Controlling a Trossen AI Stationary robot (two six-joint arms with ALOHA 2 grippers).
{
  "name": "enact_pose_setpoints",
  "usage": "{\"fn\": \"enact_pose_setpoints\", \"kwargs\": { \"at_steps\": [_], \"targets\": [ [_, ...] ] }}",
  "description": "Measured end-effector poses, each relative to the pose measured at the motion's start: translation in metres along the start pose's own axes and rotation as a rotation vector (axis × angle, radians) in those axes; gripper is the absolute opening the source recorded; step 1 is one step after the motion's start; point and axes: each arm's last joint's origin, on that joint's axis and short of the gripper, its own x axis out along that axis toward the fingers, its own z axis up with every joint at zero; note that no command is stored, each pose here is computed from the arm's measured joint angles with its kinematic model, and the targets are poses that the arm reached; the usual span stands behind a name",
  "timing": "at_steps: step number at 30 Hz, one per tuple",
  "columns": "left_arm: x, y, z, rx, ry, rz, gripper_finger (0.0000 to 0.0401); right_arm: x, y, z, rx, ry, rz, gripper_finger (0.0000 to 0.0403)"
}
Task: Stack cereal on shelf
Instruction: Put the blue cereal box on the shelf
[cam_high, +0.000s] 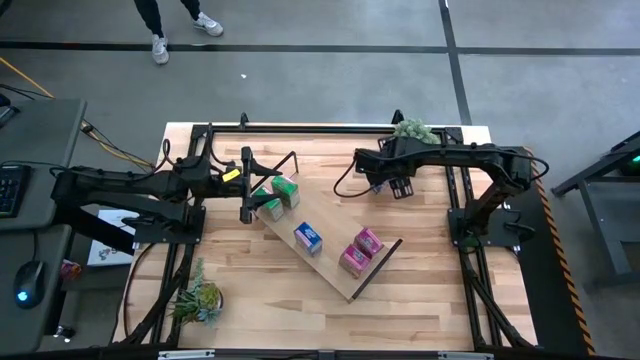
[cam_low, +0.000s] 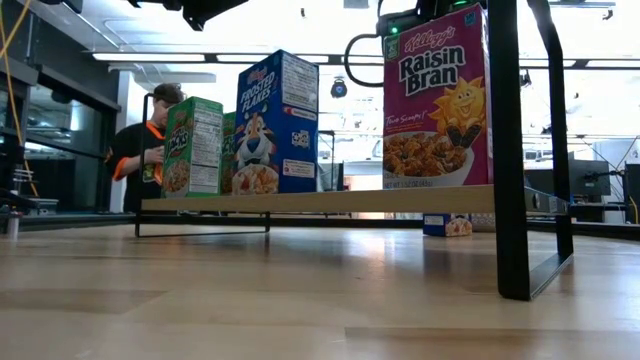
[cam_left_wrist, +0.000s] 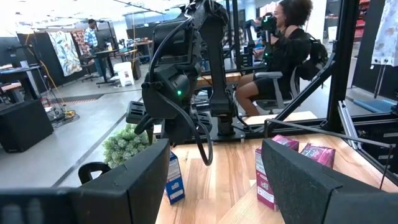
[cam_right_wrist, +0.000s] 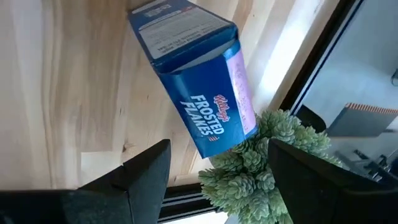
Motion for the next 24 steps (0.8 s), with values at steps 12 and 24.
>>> {"fn": "enact_pose_setpoints", "kwargs": {
  "at_steps": [12, 24],
  "targets": [
    [0.0, -0.0001, -0.0001, 0.008, 0.001, 0.0, 0.0243, -0.0003, -0.0035, 0.0024, 0.033, 0.0, -0.076, 0.0303],
    [0.0001, -0.0001, -0.0002, 0.009, 0.002, -0.001, 0.0243, 0.0001, -0.0007, 0.0004, 0.01, -0.021, 0.024, 0.0304]
  ]
}}
